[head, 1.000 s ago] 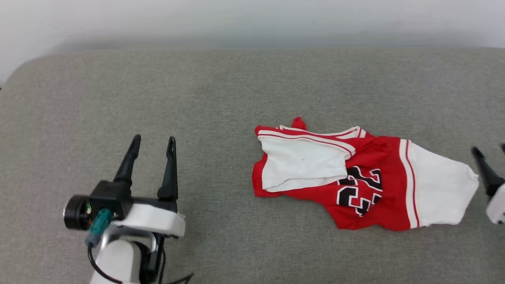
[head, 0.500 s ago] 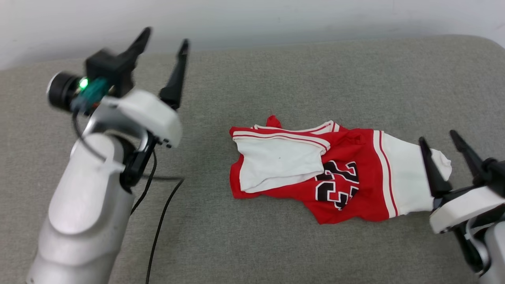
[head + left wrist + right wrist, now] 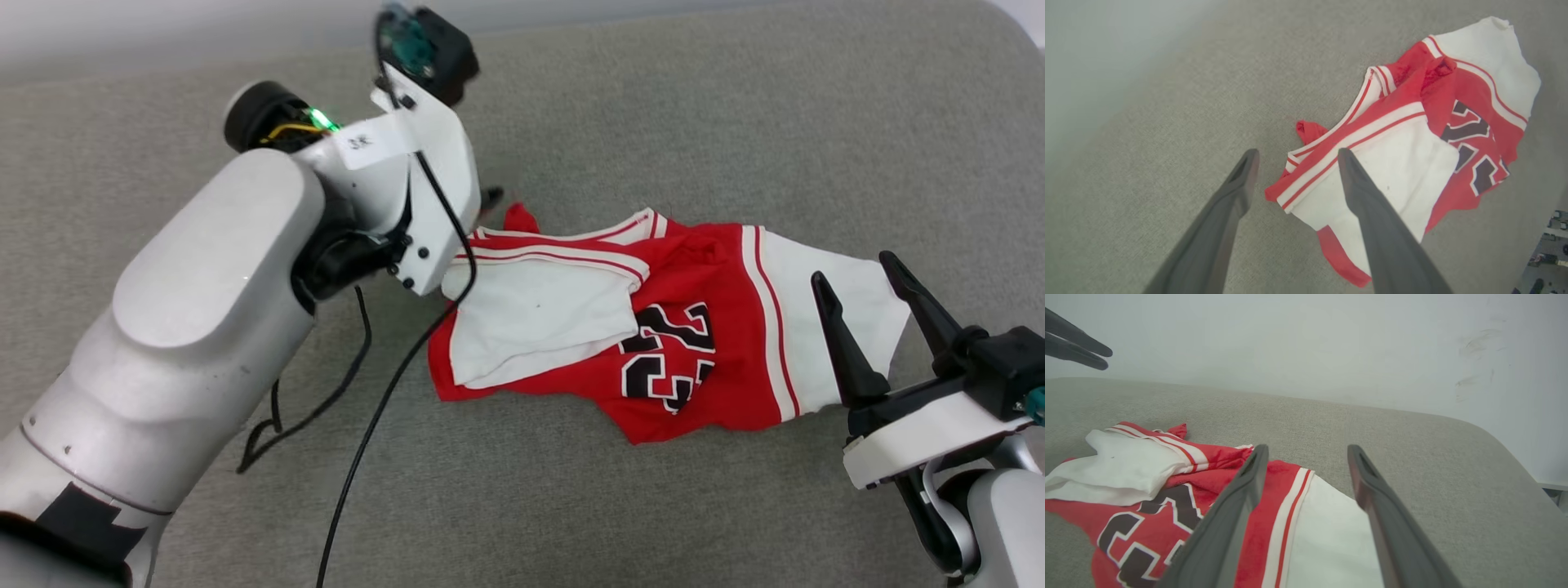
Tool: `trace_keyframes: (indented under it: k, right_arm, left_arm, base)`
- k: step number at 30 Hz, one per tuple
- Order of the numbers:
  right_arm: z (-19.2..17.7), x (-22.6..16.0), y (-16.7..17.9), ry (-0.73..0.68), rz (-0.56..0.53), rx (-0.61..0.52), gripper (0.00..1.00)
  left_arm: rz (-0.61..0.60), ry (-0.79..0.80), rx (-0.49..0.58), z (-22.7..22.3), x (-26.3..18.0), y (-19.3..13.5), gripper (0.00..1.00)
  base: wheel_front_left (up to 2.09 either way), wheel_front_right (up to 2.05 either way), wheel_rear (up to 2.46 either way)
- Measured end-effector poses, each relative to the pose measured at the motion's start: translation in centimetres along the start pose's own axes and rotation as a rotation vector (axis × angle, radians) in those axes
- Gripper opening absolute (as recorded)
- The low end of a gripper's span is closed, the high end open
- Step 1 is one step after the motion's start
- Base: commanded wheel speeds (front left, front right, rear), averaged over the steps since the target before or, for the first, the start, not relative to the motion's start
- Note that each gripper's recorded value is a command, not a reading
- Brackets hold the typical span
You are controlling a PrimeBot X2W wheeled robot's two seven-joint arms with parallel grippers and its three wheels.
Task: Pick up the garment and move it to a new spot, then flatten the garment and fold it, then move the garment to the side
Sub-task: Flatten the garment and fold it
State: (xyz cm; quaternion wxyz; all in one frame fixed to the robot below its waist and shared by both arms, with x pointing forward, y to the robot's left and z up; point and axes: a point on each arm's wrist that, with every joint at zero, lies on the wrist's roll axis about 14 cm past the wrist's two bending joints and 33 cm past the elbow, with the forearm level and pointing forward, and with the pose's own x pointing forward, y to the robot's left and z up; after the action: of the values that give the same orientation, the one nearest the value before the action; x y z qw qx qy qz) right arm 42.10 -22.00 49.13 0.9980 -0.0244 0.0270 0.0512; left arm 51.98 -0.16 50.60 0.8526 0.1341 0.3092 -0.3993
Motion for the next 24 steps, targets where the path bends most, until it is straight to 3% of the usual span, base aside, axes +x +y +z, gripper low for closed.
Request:
trace_keyframes:
  k: [12, 18, 20, 24]
  right_arm:
    - [-3.3, 1.3, -0.5, 0.07, -0.014, 0.002, 1.0]
    - [-4.3, 1.1, -1.4, 0.09, -0.037, -0.006, 1.0]
    - [-4.3, 1.1, -1.4, 0.085, -0.038, -0.01, 1.0]
    - [-3.9, 1.1, -1.3, 0.071, -0.034, -0.009, 1.0]
  left_arm:
    - [-0.075, 0.46, 0.024, -10.6, 6.1, 0.7, 1.0]
    - [-0.102, 0.534, 0.048, -12.5, 7.1, 0.7, 1.0]
    - [-0.108, 0.526, 0.049, -12.6, 7.0, 0.6, 0.0]
    - [-0.128, 0.453, 0.06, -11.8, 6.6, -0.3, 0.0]
  base:
    - [0.0, 0.0, 0.0]
    - [0.0, 0.0, 0.0]
    - [0.0, 0.0, 0.0]
    - [0.0, 0.0, 0.0]
